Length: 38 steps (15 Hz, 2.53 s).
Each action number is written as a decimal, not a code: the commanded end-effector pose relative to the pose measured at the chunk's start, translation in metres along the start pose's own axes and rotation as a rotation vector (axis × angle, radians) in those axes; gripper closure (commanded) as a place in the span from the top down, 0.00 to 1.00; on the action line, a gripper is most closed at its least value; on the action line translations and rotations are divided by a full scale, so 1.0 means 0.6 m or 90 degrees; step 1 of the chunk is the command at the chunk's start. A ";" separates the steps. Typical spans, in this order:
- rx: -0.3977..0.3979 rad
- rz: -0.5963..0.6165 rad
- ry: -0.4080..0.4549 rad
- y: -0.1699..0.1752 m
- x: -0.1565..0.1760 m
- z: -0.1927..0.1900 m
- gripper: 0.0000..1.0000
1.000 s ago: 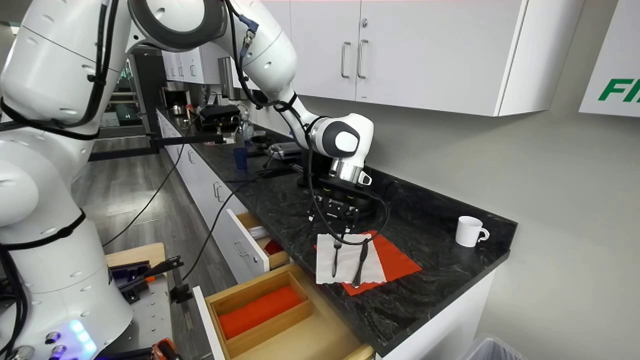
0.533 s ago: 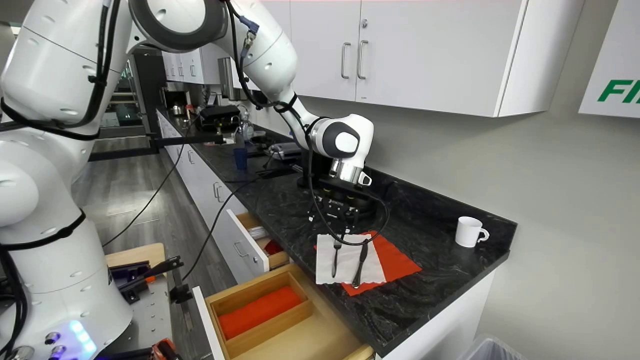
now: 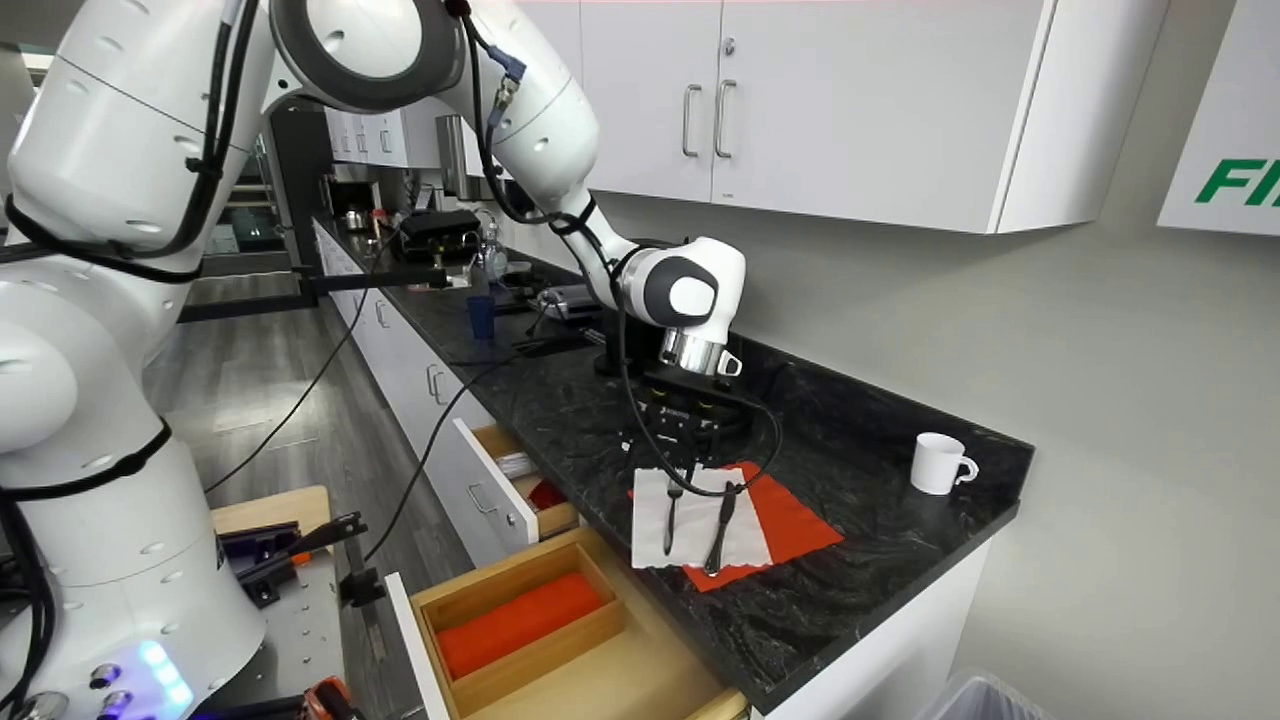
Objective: Put the fork and knife in the left segment of the open drawer
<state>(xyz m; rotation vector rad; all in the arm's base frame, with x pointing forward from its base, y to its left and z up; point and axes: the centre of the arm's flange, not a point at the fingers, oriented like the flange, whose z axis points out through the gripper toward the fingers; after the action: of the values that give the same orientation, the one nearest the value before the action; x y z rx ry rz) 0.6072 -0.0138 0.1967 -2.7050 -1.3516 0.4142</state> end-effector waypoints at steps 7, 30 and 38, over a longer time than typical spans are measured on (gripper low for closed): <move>-0.077 -0.151 0.047 0.011 0.011 0.098 1.00; -0.220 -0.228 0.098 -0.003 -0.006 0.116 0.75; -0.217 -0.225 0.113 -0.001 -0.013 0.113 0.30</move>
<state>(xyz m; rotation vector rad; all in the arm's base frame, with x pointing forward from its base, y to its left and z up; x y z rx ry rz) 0.5979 -0.0158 0.1272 -2.5984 -1.9341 -0.0683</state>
